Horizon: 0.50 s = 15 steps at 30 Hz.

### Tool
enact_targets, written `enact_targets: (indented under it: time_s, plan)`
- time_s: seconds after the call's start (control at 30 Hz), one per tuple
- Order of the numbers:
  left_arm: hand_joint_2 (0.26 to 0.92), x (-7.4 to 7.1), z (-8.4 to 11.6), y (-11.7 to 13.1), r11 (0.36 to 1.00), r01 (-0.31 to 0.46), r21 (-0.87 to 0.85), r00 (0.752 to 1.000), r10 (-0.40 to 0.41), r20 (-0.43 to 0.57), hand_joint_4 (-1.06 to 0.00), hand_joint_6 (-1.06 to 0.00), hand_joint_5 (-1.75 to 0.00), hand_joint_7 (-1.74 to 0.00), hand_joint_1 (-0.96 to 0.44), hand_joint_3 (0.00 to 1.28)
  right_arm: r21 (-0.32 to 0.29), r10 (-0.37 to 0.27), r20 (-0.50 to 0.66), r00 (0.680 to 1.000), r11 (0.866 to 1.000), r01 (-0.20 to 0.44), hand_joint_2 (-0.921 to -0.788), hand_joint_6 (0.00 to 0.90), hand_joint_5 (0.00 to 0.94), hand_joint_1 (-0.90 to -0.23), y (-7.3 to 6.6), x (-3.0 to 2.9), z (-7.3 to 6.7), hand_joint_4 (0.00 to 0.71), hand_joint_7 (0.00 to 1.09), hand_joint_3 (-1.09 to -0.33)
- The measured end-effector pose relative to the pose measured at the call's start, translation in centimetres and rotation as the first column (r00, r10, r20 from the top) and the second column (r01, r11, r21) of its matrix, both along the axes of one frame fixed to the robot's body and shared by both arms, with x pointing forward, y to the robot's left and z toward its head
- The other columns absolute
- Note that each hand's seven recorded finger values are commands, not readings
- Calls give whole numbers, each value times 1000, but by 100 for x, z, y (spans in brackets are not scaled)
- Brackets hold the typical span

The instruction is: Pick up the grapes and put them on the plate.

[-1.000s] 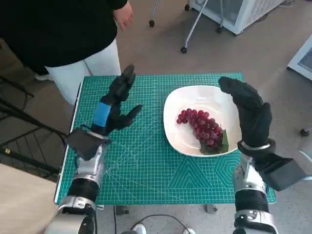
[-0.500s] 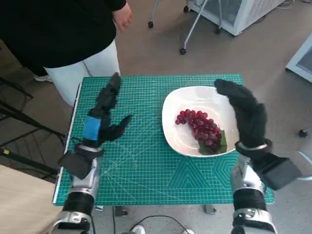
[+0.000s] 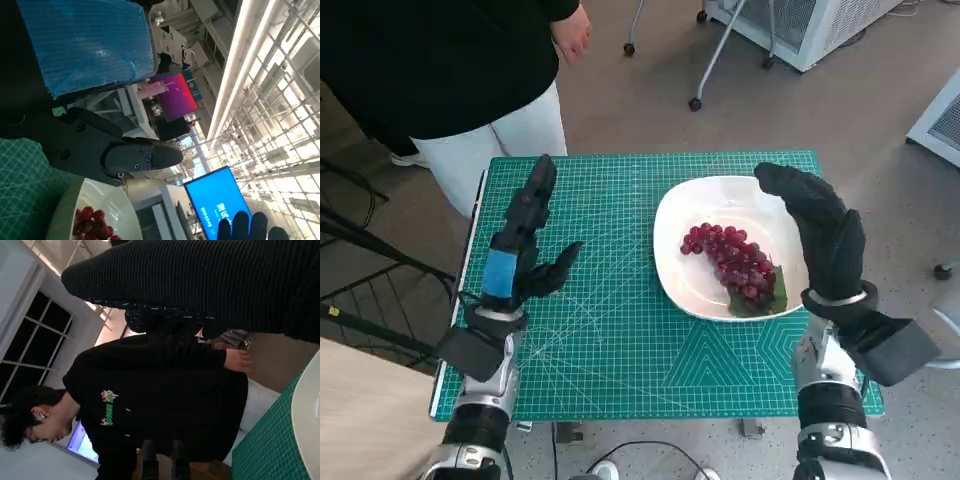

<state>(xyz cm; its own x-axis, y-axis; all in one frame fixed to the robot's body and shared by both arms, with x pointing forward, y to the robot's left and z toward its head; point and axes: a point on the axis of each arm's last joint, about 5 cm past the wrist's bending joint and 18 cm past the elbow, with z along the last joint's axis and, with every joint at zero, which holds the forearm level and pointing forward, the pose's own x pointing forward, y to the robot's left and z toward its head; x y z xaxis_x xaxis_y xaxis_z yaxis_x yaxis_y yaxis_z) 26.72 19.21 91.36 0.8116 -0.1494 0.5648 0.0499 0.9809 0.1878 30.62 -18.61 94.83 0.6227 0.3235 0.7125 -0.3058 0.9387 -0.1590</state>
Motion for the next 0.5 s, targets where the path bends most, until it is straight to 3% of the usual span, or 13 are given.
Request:
enact_targets:
  time_s: [0.5]
  plan:
    - [921, -30, -6, -12, 1000, 16, 10, 1000, -16, -12, -156, -205, -6, -6, -541, 346, -1, 4, 1, 1000, 1000, -4, -921, 199, 4, -487, 5, 10, 12, 228, 9, -556]
